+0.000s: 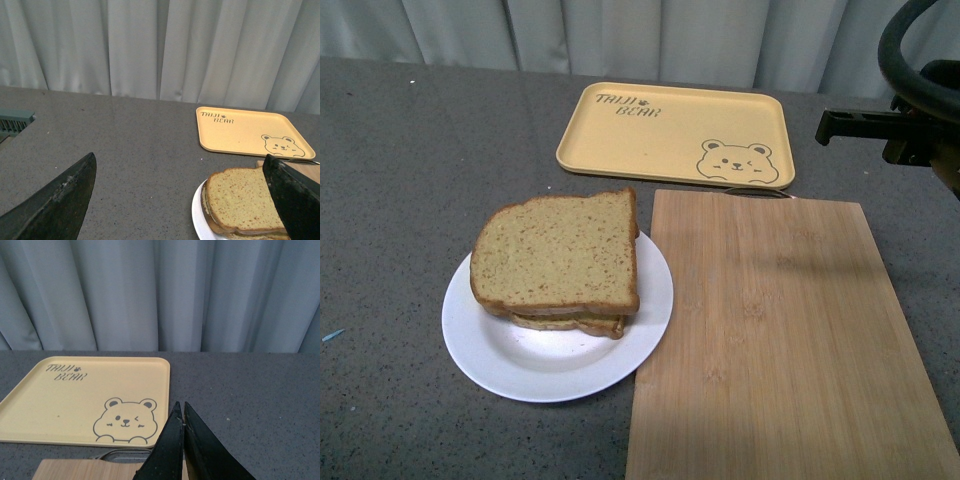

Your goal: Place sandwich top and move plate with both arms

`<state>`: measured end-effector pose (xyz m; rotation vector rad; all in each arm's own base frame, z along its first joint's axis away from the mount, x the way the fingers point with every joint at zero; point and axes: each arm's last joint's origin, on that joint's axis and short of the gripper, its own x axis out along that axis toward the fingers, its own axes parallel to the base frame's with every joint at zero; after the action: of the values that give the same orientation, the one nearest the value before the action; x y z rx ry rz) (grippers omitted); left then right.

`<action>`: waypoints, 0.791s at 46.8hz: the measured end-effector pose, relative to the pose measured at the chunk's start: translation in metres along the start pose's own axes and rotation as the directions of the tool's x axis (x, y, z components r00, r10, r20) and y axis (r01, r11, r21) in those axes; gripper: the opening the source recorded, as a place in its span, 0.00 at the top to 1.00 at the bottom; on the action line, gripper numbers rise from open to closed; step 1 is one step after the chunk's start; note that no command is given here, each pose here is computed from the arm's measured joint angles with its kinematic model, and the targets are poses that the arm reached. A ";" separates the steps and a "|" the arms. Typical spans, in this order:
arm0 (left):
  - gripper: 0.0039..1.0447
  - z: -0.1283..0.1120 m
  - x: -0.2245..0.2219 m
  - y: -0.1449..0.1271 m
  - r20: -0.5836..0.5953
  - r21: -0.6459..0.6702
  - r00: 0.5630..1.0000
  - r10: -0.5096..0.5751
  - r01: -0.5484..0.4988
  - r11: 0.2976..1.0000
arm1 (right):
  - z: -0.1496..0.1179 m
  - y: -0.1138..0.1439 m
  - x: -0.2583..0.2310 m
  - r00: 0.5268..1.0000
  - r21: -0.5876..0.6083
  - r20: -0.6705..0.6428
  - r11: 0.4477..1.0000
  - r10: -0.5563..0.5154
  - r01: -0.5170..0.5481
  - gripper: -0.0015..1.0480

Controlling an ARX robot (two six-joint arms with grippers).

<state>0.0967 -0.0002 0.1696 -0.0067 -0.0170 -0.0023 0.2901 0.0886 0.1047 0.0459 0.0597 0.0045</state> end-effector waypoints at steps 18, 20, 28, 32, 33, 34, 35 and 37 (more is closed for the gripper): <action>0.06 0.000 0.000 0.000 0.000 0.000 1.000 -0.001 0.001 1.000 | 0.035 -0.067 -0.109 0.999 -0.042 0.035 0.999 -0.004 0.005 0.99; 0.06 0.000 0.000 0.000 0.000 0.000 1.000 0.000 0.000 1.000 | 0.036 -0.069 -0.114 1.000 -0.043 0.029 0.999 -0.008 0.009 0.99; 0.06 0.000 0.000 0.000 0.000 0.000 1.000 0.001 -0.001 1.000 | 0.044 -0.078 -0.132 0.999 -0.045 0.027 0.999 0.030 -0.028 0.99; 0.06 0.000 0.000 0.000 0.000 0.000 1.000 0.000 0.000 1.000 | 0.047 -0.083 -0.138 1.000 -0.043 0.021 0.999 0.005 -0.004 0.99; 0.06 0.000 0.000 0.000 0.000 0.000 1.000 0.000 0.000 1.000 | 0.049 -0.085 -0.140 1.000 -0.043 0.028 0.999 -0.005 0.006 0.99; 0.06 0.000 0.000 0.000 0.000 0.000 1.000 0.000 0.000 1.000 | 0.051 -0.085 -0.142 0.999 -0.042 0.035 0.999 -0.009 0.011 0.99; 0.06 0.000 0.000 0.000 0.000 0.000 1.000 -0.001 0.001 1.000 | 0.052 -0.085 -0.144 0.999 -0.042 0.042 0.999 -0.007 0.009 0.99; 0.06 0.000 0.000 0.000 0.000 0.000 1.000 -0.001 0.001 1.000 | 0.053 -0.085 -0.147 0.999 -0.042 0.047 0.999 -0.006 0.008 0.99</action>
<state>0.0966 -0.0002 0.1696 -0.0067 -0.0166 -0.0031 0.1463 0.0002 0.1624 0.0032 0.0124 -0.0027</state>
